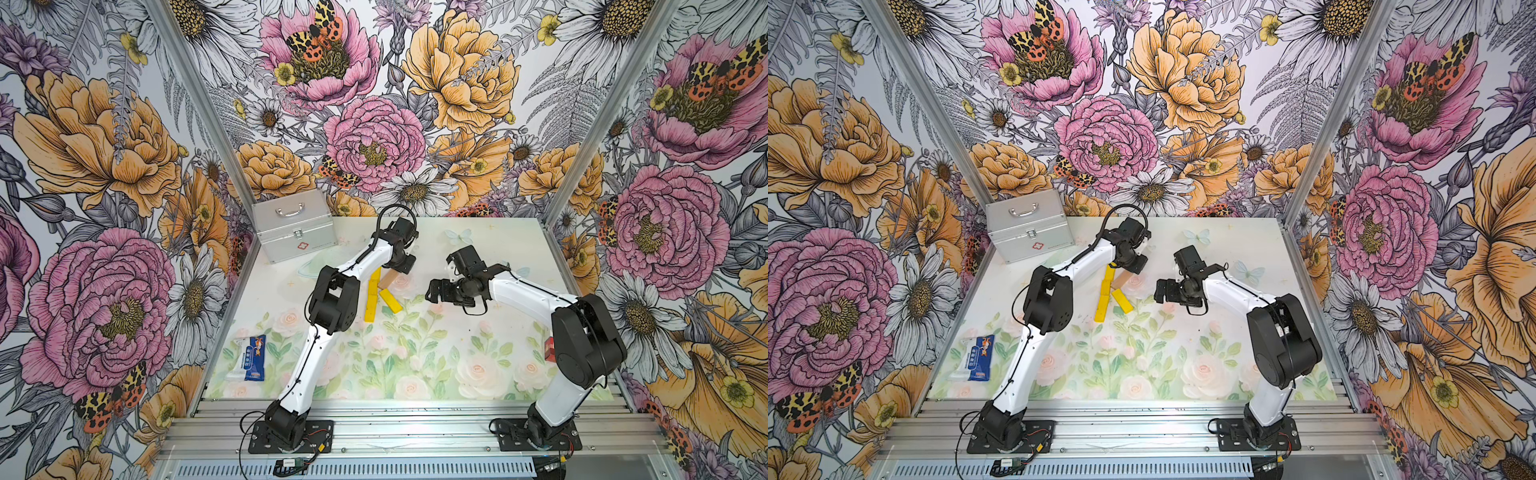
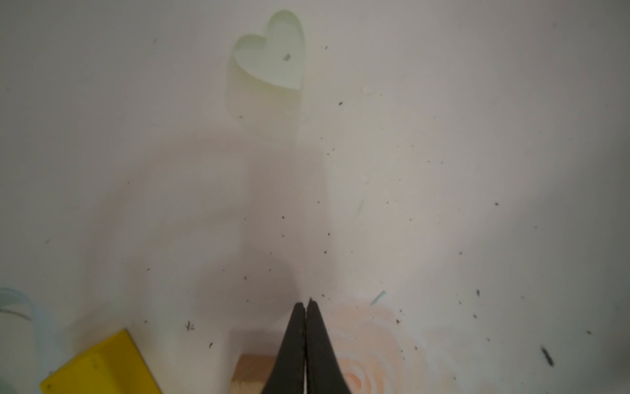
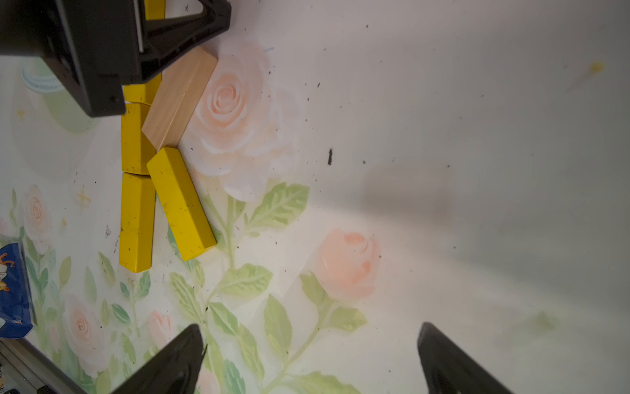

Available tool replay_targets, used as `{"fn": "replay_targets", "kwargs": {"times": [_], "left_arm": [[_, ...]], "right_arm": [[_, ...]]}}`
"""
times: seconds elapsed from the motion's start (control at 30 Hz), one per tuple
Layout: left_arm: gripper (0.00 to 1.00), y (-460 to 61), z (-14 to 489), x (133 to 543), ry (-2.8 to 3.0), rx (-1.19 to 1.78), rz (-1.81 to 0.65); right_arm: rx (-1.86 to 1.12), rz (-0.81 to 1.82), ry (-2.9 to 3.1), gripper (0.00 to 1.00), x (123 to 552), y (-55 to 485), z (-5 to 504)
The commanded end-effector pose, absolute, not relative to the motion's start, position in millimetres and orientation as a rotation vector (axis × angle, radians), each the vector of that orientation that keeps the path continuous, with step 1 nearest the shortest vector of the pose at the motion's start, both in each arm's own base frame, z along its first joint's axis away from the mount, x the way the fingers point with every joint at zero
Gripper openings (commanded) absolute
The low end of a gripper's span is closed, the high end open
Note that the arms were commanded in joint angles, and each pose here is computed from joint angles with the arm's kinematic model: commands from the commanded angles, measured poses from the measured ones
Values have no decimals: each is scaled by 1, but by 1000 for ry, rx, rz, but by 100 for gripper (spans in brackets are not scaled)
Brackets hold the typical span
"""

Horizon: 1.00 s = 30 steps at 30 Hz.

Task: Assemble the letter k with building blocks
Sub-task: Assemble the building block at the center of the board, then adjust the building block at the center of the board.

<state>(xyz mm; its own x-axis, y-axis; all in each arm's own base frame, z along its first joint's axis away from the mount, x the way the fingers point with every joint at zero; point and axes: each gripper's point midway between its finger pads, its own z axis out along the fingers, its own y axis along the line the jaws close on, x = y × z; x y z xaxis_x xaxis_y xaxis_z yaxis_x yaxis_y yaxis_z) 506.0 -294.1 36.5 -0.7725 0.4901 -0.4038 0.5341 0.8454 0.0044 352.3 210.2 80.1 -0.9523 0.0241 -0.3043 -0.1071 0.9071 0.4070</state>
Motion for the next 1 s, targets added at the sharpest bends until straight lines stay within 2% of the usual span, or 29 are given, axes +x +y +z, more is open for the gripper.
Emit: {"fn": "replay_targets", "kwargs": {"times": [0.0,0.13,0.2,0.27,0.37,0.57,0.97], "left_arm": [[4,-304,94,518,2510,737,-197],[2,-294,103,511,2522,693,-164],[7,-287,102,500,2554,677,-161],[8,-283,100,486,2586,670,-166],[0,-278,94,463,2635,660,-162],[0,-267,85,429,2690,635,-133],[0,-262,54,414,2757,597,-119]], "right_arm": [[-67,633,2755,99,356,217,83],[-71,634,2758,99,356,218,81],[-73,634,2758,99,356,218,81],[-73,634,2759,99,356,219,81],[-77,641,2759,99,356,220,81],[-87,646,2746,99,358,224,86],[-63,622,2733,99,355,217,91]]}}
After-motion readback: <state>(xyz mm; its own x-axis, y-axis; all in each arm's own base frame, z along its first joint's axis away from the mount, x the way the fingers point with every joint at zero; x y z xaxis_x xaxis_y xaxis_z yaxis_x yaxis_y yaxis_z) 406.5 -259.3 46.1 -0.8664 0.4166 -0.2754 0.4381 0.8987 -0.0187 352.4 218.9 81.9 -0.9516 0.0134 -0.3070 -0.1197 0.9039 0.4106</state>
